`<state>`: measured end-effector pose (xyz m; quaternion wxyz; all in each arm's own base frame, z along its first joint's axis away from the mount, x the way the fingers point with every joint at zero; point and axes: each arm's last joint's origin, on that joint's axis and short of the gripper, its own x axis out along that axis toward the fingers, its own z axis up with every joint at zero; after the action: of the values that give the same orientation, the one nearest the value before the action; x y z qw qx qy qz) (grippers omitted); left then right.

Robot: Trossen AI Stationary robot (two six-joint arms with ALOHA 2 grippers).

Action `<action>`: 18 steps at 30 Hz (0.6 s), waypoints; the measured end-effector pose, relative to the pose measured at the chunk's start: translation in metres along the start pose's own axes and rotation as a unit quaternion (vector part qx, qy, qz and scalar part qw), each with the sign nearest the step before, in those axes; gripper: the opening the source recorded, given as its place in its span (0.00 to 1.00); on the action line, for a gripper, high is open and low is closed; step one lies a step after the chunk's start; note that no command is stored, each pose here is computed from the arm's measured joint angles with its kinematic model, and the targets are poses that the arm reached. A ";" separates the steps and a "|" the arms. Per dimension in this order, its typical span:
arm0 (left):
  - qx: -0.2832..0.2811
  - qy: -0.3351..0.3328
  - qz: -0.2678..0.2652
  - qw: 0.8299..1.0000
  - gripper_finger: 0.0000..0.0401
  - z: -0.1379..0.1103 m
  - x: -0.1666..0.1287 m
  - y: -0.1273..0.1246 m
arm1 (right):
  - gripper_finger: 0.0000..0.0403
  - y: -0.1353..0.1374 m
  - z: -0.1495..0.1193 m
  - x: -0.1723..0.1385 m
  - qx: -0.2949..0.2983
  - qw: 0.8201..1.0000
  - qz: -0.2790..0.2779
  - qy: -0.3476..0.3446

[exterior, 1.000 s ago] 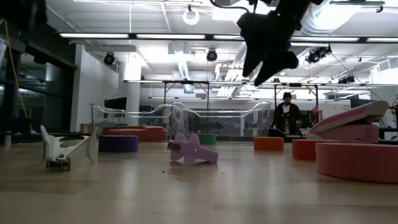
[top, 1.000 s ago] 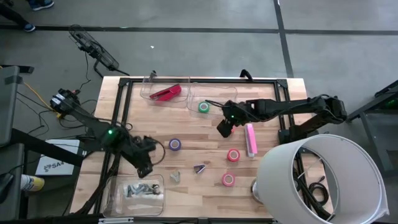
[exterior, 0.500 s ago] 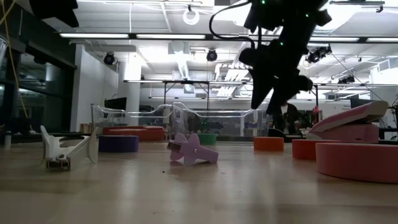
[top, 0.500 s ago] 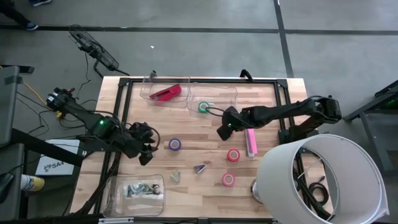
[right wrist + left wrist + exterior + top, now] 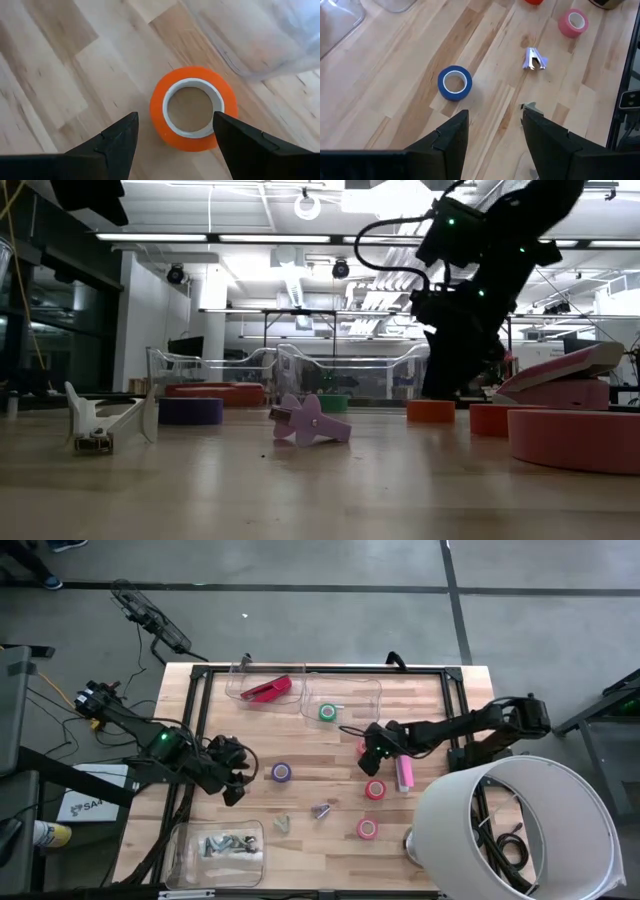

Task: Pick and place Stapler, Stapler remover, tape
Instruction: Put the orange tape into the top right transparent bin

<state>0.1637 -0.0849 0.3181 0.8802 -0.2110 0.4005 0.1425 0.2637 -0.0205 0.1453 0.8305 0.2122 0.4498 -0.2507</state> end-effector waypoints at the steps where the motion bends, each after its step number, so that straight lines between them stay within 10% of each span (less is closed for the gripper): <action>1: 0.004 0.001 -0.001 1.000 0.46 0.000 0.000 0.000 | 0.62 -0.001 -0.002 0.001 -0.013 1.000 0.003 -0.004; 18: 0.027 0.016 0.015 0.999 0.46 -0.003 0.000 0.004 | 0.62 0.004 -0.011 0.005 -0.279 0.958 0.067 -0.010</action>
<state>0.1603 -0.0832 0.3157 0.8768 -0.1835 0.4213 0.1417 0.2613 -0.0126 0.1356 0.8762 -0.0012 0.4781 -0.0611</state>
